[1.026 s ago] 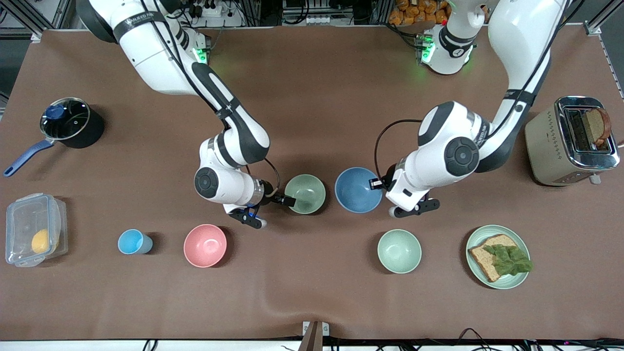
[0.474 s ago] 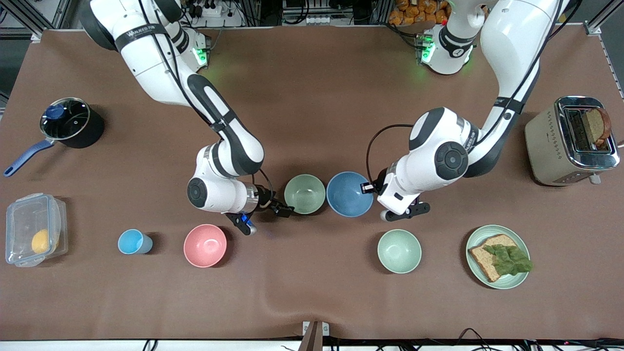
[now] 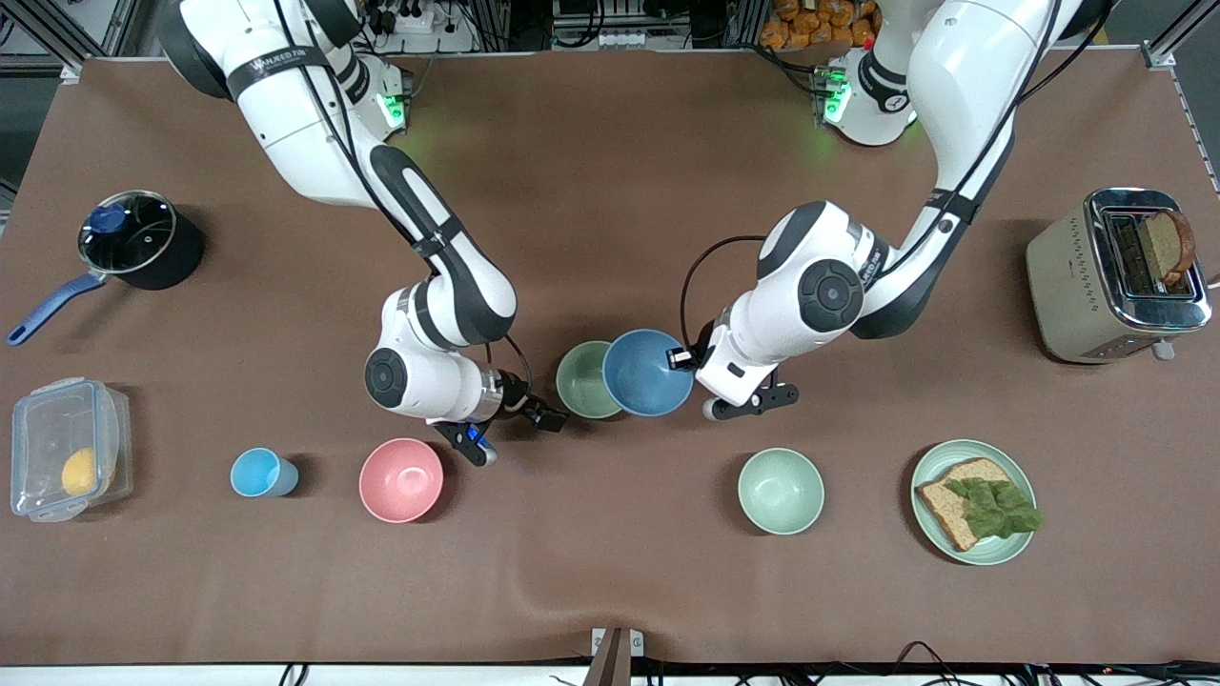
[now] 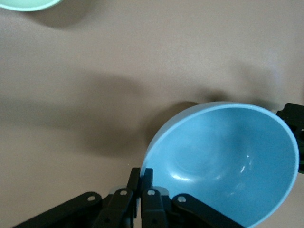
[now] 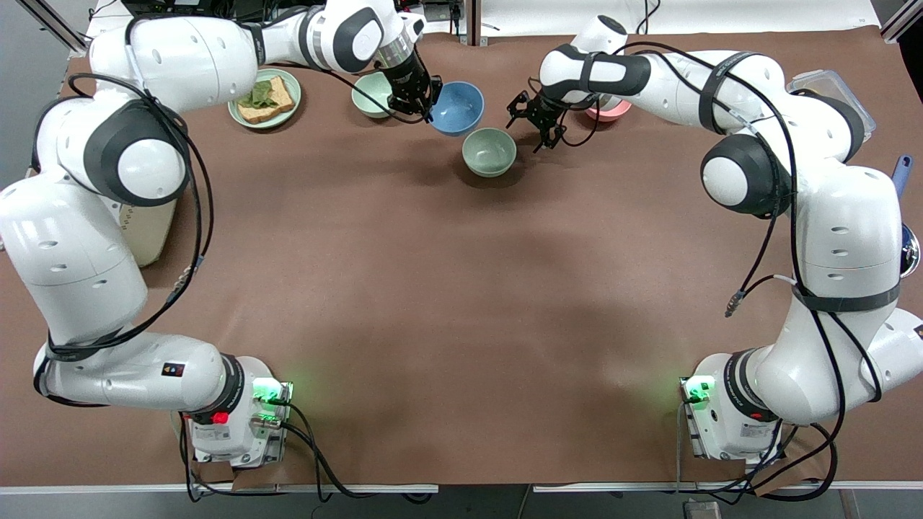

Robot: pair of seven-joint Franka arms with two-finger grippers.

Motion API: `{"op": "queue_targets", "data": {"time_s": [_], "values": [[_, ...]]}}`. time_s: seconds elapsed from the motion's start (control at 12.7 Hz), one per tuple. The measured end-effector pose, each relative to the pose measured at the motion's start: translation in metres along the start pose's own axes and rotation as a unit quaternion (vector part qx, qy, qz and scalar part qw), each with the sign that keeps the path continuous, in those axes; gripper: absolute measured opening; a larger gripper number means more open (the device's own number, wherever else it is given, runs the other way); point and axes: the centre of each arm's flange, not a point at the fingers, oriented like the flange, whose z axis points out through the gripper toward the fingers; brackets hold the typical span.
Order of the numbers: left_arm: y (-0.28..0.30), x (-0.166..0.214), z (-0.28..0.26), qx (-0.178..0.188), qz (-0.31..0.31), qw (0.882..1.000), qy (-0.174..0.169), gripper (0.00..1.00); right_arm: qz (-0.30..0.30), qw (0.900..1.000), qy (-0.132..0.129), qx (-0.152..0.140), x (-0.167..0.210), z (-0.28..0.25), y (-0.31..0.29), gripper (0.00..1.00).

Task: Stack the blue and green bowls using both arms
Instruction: 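Bring the blue bowl with the left gripper over the green bowl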

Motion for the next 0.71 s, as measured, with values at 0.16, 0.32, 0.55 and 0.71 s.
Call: {"op": "queue_targets", "data": {"time_s": [0.16,0.32,0.55,0.71], "values": [[-0.002,0.002,0.001,0.0,-0.002,1.0,0.0,0.04,0.001,1.0,0.002,0.005,-0.001,-0.004,-0.005,1.0],[0.0,0.001,0.008,-0.001,0.0,1.0,-0.001,0.04,-0.001,1.0,0.012,-0.004,-0.008,0.001,-0.008,1.0],[0.012,-0.007,0.031,-0.005,-0.007,1.0,0.004,0.04,-0.001,0.999,0.049,-0.017,-0.013,0.024,-0.008,1.0],[0.018,-0.012,0.046,-0.008,-0.008,1.0,0.006,0.04,0.003,0.998,0.053,-0.021,-0.006,0.033,-0.002,1.0]]}}
